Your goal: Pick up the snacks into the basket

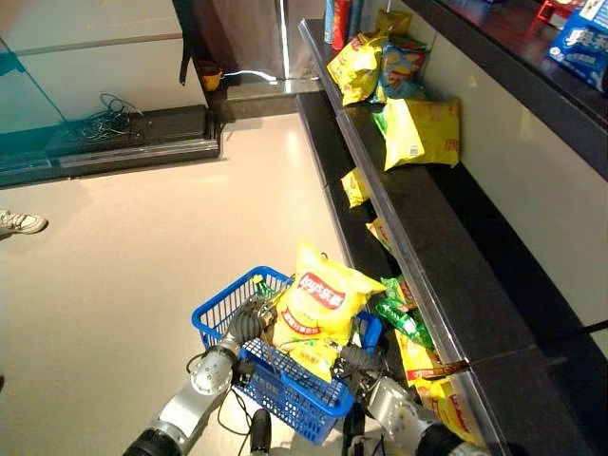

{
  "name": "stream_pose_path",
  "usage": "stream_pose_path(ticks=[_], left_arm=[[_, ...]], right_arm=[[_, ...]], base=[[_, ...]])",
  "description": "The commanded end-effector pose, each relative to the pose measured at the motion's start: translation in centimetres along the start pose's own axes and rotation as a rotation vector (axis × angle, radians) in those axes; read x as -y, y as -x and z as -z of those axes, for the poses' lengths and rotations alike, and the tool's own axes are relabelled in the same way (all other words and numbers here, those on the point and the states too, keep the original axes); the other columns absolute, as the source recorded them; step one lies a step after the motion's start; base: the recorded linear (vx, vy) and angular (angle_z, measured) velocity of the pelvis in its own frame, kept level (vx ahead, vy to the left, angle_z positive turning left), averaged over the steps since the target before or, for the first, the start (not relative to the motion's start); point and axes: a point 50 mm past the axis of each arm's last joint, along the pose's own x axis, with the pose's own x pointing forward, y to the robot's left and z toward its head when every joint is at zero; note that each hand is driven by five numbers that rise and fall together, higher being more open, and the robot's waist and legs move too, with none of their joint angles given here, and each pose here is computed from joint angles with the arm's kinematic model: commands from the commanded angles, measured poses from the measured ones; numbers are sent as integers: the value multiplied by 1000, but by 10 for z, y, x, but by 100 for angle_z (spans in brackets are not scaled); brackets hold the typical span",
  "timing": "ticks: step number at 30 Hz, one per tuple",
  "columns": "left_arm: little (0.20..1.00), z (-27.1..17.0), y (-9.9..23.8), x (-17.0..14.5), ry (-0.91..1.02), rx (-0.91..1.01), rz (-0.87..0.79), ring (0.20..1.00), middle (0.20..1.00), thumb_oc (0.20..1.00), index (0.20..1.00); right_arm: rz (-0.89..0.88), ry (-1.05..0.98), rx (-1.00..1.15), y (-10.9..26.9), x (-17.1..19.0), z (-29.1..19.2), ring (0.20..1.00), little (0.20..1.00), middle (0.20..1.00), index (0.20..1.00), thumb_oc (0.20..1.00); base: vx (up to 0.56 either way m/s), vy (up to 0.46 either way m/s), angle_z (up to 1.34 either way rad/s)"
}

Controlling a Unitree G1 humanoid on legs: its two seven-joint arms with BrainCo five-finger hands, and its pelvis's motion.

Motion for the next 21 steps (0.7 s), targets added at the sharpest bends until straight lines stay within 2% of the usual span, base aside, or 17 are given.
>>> stream_pose_path(ticks=[1,2,3,17,20,21], left_arm=[[200,-148,-6,22,207,668,136,200,200,200,200],[200,-149,-5,22,204,675,135,200,200,200,200],[200,-152,-5,22,197,684,136,200,200,200,200],[200,-154,-3,23,195,696,144,200,200,200,200],[200,-153,-2,23,193,693,143,200,200,200,200],[200,-153,-2,22,193,695,141,200,200,200,200]], right_arm=[[-40,24,-42,-8,-30,16,200,200,200,200,200],[-29,41,-43,-9,-29,16,300,300,300,300,300],[-11,58,-43,-10,-29,15,1000,1000,1000,1000,1000],[17,94,-38,-10,-23,13,1000,1000,1000,1000,1000],[13,177,-31,-10,-21,10,1000,1000,1000,1000,1000],[8,269,-26,-10,-21,7,1000,1000,1000,1000,1000]], base=[[5,-10,6],[3,-3,9],[2,1,11],[-1,3,6],[0,0,0],[0,0,0]])
